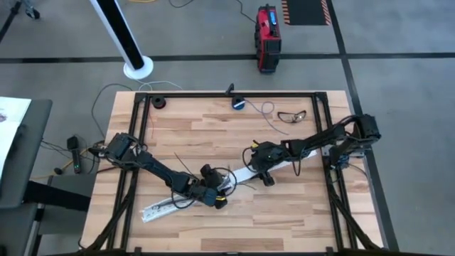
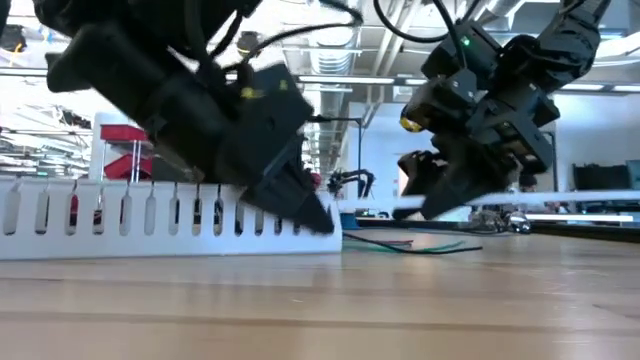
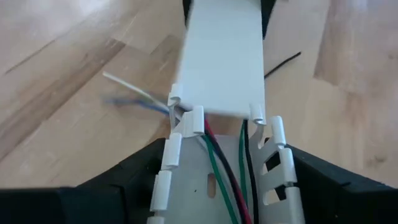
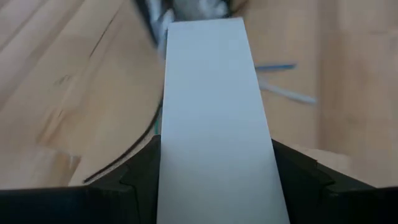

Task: Ziptie cables
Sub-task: Close the white cable duct

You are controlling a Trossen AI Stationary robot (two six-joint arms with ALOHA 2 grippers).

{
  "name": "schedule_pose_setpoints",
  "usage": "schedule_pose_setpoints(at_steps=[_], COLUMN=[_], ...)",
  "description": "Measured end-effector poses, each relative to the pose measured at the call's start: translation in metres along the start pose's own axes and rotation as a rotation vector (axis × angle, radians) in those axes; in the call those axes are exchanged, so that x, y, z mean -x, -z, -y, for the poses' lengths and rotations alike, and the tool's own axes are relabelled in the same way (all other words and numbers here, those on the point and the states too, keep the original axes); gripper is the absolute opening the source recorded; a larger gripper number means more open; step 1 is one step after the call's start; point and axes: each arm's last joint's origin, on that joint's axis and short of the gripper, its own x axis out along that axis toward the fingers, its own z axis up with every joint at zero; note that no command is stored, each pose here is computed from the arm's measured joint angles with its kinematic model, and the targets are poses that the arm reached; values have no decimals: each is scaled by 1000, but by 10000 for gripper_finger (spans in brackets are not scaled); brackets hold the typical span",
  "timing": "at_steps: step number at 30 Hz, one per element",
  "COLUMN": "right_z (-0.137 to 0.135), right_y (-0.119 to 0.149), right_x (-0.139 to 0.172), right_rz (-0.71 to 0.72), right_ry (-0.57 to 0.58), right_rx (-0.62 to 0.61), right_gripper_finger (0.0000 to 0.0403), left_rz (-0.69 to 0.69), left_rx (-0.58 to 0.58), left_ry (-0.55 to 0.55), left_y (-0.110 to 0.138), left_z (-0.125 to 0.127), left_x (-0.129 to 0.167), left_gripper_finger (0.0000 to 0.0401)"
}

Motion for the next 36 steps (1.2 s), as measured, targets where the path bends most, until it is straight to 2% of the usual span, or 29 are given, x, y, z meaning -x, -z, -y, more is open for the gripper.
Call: schedule_pose_setpoints(at_steps=[8, 11, 16, 23, 26, 32, 36], right_z=[23, 21, 6, -11, -10, -8, -7], right_y=[-14, -20, -23, -32, -33, -19, -19], right_x=[33, 40, 37, 32, 26, 4, -1], right_rz=[86, 119, 120, 193, 201, 125, 141], right_ry=[95, 69, 8, -34, -33, -47, -46], right_rx=[-44, -39, -34, 3, 8, -7, 12], right_gripper_finger=[220, 220, 220, 220, 220, 220, 220], left_rz=[-24, -23, -21, -14, -1, 13, 15], left_rx=[-3, -10, -13, -16, -13, -11, -11], left_ry=[-3, 3, -4, -17, -34, -40, -39], left_y=[22, 24, 25, 26, 26, 26, 25], left_z=[6, 8, 8, 7, 6, 6, 7], left_x=[-9, -9, -9, -9, -9, -9, -9], left_gripper_finger=[260, 260, 260, 260, 260, 260, 260])
